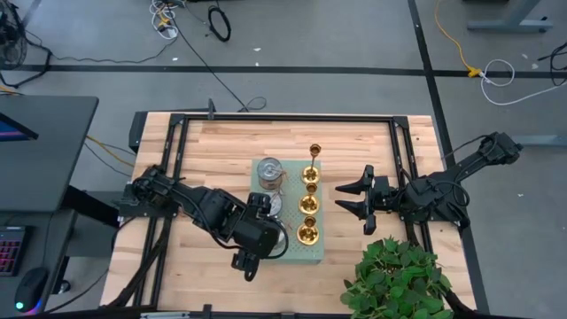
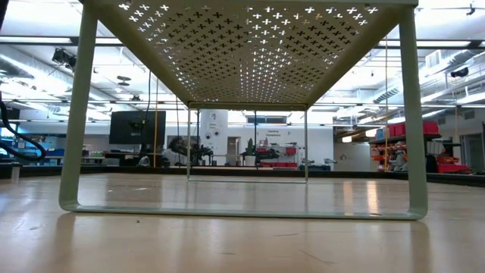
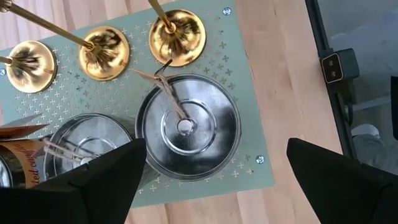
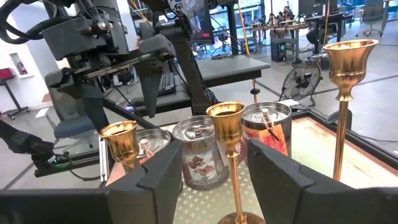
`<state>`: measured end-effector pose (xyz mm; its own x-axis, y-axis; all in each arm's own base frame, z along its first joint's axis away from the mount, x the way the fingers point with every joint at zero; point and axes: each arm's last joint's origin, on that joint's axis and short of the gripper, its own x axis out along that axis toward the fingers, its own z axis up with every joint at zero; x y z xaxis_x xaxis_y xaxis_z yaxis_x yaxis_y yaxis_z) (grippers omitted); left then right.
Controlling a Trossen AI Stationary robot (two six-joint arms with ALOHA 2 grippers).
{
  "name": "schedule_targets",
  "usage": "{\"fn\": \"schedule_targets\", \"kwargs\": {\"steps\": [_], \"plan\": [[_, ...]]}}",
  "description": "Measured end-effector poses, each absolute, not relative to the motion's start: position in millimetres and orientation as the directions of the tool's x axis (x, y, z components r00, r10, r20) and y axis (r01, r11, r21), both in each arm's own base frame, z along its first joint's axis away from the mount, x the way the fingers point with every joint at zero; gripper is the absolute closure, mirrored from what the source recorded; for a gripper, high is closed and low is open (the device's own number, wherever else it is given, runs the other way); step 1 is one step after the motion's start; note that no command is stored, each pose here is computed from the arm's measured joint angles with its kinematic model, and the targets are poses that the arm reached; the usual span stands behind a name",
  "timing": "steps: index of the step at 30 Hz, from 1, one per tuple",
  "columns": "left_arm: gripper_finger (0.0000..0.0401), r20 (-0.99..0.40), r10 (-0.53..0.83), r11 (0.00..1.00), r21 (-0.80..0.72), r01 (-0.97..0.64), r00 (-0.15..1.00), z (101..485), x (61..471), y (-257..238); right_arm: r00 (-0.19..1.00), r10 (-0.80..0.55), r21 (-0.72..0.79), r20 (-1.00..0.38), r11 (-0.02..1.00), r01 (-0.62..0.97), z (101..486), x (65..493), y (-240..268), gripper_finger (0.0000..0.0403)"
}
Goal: Pick & Place candle stick holders
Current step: Return to Home Position
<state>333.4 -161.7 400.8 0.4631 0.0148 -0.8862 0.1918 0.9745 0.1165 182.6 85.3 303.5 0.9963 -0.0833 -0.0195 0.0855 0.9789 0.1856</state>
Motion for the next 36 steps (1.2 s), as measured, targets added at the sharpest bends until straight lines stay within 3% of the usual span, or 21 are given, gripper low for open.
{"fn": "schedule_targets", "kwargs": {"steps": [5, 12, 15, 20, 28, 36], "plan": [[0.0003, -0.875, -0.011, 0.969, 0.11, 0.223, 0.484, 402, 330, -173, 0.996, -0.083, 0.186, -0.019, 0.979, 0.086, 303, 183, 85, 0.0218], [0.0002, -0.862, 0.151, 0.934, 0.285, 0.216, 0.484, 400, 309, -191, 0.996, -0.083, 0.186, -0.019, 0.979, 0.085, 303, 183, 85, 0.0218], [0.0002, -0.845, 0.151, 0.931, 0.296, 0.214, 0.513, 405, 298, -201, 0.996, -0.083, 0.186, -0.019, 0.979, 0.085, 303, 183, 85, 0.0218], [0.0002, -0.807, 0.081, 0.916, 0.292, 0.274, 0.586, 438, 263, -193, 0.996, -0.083, 0.186, -0.019, 0.979, 0.085, 304, 183, 85, 0.0218], [0.0002, -0.581, 0.133, 0.954, 0.296, 0.056, 0.803, 502, 186, -151, 0.996, -0.083, 0.185, -0.02, 0.979, 0.085, 303, 183, 85, 0.0218], [0.0002, -0.488, 0.062, 0.957, 0.276, 0.086, 0.871, 520, 141, -150, 0.996, -0.083, 0.185, -0.02, 0.979, 0.085, 303, 183, 85, 0.0218]]}}
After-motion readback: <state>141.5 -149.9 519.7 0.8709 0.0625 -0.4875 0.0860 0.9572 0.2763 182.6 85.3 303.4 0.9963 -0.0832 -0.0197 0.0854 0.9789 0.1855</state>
